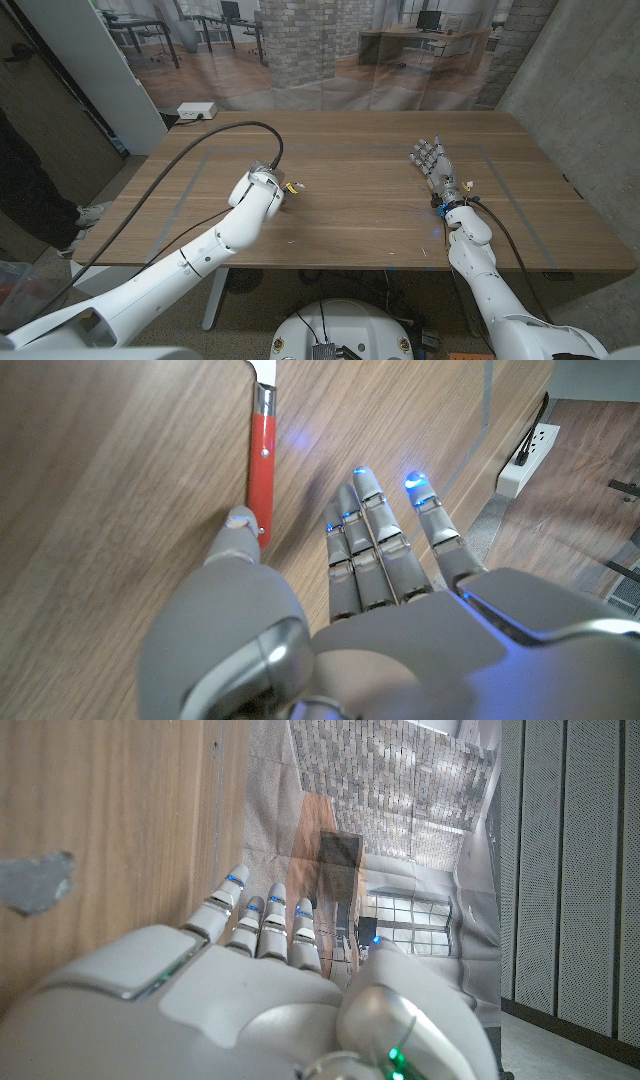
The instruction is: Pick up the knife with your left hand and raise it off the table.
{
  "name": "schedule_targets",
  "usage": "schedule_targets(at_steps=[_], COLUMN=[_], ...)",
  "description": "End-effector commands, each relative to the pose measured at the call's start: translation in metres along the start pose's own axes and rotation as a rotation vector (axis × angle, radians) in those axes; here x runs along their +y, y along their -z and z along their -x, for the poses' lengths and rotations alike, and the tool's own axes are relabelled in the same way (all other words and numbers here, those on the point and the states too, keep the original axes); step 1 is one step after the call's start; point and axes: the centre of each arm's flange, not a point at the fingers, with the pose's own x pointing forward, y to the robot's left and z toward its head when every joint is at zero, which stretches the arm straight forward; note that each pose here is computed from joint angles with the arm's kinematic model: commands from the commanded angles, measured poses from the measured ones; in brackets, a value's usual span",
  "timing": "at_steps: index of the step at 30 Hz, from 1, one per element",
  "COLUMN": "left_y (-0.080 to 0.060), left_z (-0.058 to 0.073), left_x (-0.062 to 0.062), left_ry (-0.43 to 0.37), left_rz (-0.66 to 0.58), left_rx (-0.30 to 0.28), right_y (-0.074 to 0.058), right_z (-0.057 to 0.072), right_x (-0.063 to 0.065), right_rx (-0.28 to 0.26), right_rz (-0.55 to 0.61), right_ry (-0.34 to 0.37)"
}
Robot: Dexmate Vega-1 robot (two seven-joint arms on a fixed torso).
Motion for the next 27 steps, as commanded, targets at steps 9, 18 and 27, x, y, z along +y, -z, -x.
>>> schedule_targets(at_steps=[9, 18, 27], left_y=[-0.008, -0.017, -0.022], left_z=[-0.011, -0.012, -0.014], left_x=[-0.012, -0.010, -0.006], left_ry=[-0.132, -0.143, -0.078], left_rz=[0.030, 0.026, 0.010], left_rx=[0.006, -0.025, -0.072], right_y=[0.002, 0.003, 0.003], right_z=[-0.007, -0.012, -0.012], right_x=[-0.003, -0.004, -0.007], right_rx=[-0.004, -0.011, -0.035], right_rz=[0.008, 0.013, 0.012], right_ry=[0.006, 0.011, 0.053])
